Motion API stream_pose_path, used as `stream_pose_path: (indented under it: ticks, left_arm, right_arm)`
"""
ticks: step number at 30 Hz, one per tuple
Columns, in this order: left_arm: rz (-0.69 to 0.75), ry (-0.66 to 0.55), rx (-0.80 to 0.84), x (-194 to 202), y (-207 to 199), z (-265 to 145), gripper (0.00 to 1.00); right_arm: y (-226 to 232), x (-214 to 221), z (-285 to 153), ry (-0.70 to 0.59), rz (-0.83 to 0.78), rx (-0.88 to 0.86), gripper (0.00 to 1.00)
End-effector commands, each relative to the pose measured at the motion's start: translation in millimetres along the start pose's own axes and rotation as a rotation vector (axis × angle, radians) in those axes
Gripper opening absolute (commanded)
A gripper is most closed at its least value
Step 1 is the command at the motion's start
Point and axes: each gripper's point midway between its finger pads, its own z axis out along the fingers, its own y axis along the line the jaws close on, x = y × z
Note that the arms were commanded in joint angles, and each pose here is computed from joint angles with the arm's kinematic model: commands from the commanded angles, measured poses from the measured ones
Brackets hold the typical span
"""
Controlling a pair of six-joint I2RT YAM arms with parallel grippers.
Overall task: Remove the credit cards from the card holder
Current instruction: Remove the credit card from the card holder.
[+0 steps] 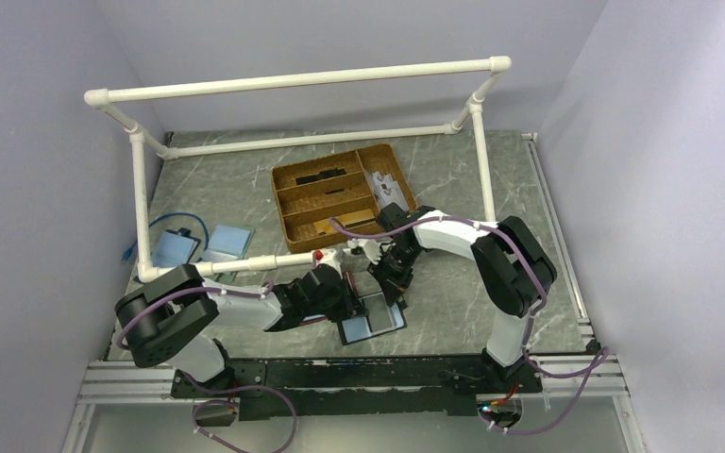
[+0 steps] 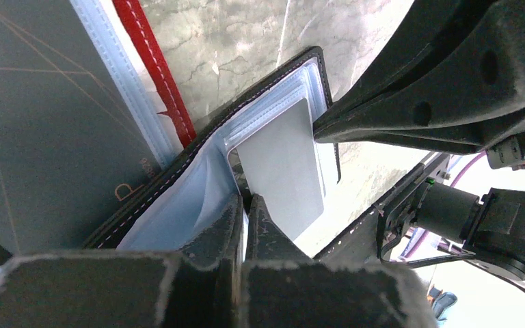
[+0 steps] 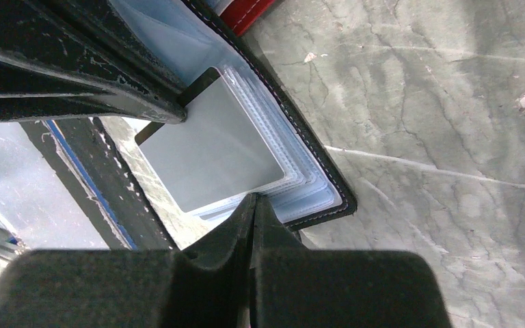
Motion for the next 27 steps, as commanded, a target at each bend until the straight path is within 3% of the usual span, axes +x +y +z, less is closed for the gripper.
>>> stream_pose_path:
  ticks: [1, 15, 27]
  left_arm:
    - [0.005, -0.03, 0.004, -3.8, 6.5, -5.3, 0.0]
    - [0.03, -0.04, 0.113, -7.4, 1.2, -16.8, 0.0]
    - [-0.005, -0.005, 0.098, -3.6, 2.4, -9.1, 0.0]
  right_arm:
    - [-3.2, -4.1, 15.8, -0.001, 0.004, 0.016, 0.0]
    - [8.2, -19.4, -20.8, -0.129, -0.093, -0.001, 0.0]
    - [6.0, -6.9, -1.7, -0.046, -0.067, -0.006, 0.0]
